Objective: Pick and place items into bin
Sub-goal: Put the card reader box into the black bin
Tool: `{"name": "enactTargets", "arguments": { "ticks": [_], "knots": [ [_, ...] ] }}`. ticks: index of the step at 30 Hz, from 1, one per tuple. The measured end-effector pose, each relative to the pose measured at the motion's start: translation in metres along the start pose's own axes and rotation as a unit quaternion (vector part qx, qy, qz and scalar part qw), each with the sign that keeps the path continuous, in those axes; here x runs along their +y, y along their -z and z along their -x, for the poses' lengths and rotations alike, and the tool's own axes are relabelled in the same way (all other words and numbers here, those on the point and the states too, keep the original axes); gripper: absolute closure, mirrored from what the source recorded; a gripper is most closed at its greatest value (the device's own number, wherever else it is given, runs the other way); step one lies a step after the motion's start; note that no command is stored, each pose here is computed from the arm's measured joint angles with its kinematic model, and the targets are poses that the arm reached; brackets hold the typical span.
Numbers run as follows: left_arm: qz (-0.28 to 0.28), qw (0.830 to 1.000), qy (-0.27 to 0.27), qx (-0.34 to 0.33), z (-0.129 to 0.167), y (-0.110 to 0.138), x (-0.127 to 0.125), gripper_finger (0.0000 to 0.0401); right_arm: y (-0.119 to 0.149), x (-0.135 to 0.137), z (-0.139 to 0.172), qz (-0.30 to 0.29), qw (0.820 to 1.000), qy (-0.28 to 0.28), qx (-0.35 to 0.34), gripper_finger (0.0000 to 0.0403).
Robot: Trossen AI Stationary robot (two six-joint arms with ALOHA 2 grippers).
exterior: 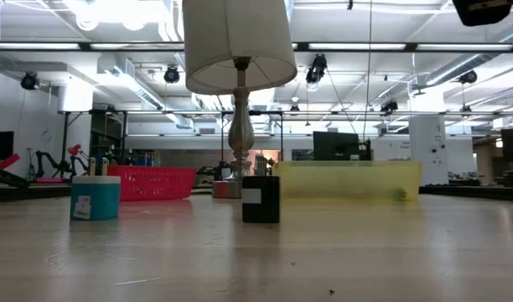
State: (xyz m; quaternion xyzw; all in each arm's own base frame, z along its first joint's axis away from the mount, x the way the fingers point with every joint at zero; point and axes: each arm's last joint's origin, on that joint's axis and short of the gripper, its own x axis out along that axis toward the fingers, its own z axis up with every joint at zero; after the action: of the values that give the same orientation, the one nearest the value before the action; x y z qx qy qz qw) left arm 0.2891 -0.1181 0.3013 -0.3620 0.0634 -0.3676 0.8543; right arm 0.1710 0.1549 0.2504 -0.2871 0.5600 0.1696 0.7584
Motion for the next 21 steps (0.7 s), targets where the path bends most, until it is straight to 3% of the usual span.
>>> {"name": "enactTargets", "arguments": {
  "ticks": [7,10,13,21],
  "knots": [
    [0.002,1.000,-0.003,0.003,0.000,0.000,0.001,0.0275,-0.014,0.015,-0.017,0.063,0.997,-0.010,0.051,0.0373],
    [0.002,1.000,-0.004,0.003,0.000,0.000,0.001,0.0275,-0.018,0.018,-0.023,0.081,0.994,0.023,0.070,0.0372],
    [0.002,1.000,-0.004,0.003,0.000,0.000,0.001,0.0275,-0.020,0.019,-0.028,0.075,0.991,0.054,0.098,0.0370],
    [0.003,1.000,-0.005,0.004,0.000,0.001,0.001,0.0275,-0.025,0.023,-0.041,0.039,0.990,0.053,0.124,0.0366]
  ]
}}
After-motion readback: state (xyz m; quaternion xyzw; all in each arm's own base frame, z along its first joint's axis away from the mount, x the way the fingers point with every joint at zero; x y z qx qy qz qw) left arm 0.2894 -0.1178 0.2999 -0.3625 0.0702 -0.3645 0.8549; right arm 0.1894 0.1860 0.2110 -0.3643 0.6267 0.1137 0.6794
